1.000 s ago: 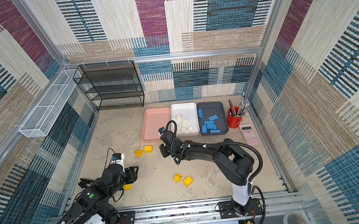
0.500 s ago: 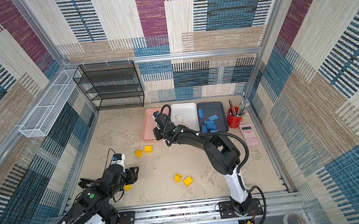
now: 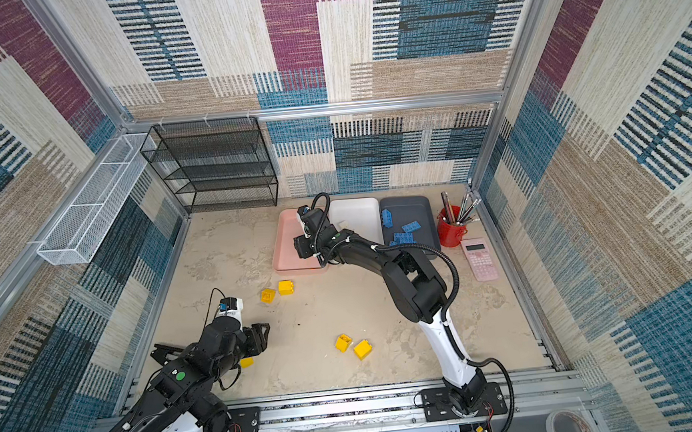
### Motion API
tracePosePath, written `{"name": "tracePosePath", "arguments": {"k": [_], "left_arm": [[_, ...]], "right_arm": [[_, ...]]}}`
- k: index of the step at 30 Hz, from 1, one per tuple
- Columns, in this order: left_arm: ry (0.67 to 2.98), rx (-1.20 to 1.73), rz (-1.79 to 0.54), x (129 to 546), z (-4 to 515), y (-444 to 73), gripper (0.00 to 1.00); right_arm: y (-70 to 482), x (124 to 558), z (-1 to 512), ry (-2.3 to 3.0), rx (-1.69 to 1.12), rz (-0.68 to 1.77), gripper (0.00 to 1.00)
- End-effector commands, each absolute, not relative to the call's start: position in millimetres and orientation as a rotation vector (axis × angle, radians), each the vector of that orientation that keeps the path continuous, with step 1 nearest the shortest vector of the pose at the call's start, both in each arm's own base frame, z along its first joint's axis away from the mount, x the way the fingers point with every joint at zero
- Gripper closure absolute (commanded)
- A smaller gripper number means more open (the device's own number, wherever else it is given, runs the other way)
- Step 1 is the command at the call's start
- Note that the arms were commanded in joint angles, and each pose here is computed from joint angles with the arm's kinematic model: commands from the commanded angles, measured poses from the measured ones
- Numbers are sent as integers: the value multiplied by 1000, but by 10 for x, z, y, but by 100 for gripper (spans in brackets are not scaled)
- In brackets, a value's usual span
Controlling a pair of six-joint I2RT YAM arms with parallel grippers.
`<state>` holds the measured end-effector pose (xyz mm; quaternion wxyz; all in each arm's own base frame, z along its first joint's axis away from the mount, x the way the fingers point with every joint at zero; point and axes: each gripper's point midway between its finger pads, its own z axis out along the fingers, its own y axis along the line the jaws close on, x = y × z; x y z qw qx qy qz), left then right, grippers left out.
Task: Sort the legos into containers by color
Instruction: 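Withdraw the right gripper while the left gripper grasps a yellow brick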
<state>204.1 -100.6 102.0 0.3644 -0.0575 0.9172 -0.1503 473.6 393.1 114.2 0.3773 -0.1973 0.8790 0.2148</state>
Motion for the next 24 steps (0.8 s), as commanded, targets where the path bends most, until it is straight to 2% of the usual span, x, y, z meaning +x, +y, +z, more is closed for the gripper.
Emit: {"name": "tracePosePath", "arguments": {"k": [1, 7, 12, 14, 18, 19, 24], "left_arm": [[2362, -173, -409, 2075, 1081, -1049, 28], [2415, -205, -354, 2123, 1068, -1043, 25], [2433, -221, -250, 2281, 1073, -1002, 24], [2432, -200, -197, 2377, 1072, -1001, 28], [2442, -167, -92, 2583, 1063, -997, 49], [2453, -166, -73, 2631, 1045, -995, 51], [2538, -161, -38, 2861, 843, -1018, 50]], "right_arm": [[3960, 4718, 1369, 2198, -523, 588, 31], [3815, 4498, 1817, 2101, -520, 636, 26], [3530, 4078, 2055, 2020, -510, 695, 23], [3382, 3882, 2109, 1991, -494, 721, 24], [3074, 3459, 2036, 1972, -448, 777, 25], [2995, 3360, 2013, 1968, -435, 789, 25], [2646, 2945, 1907, 1928, -391, 822, 27]]}}
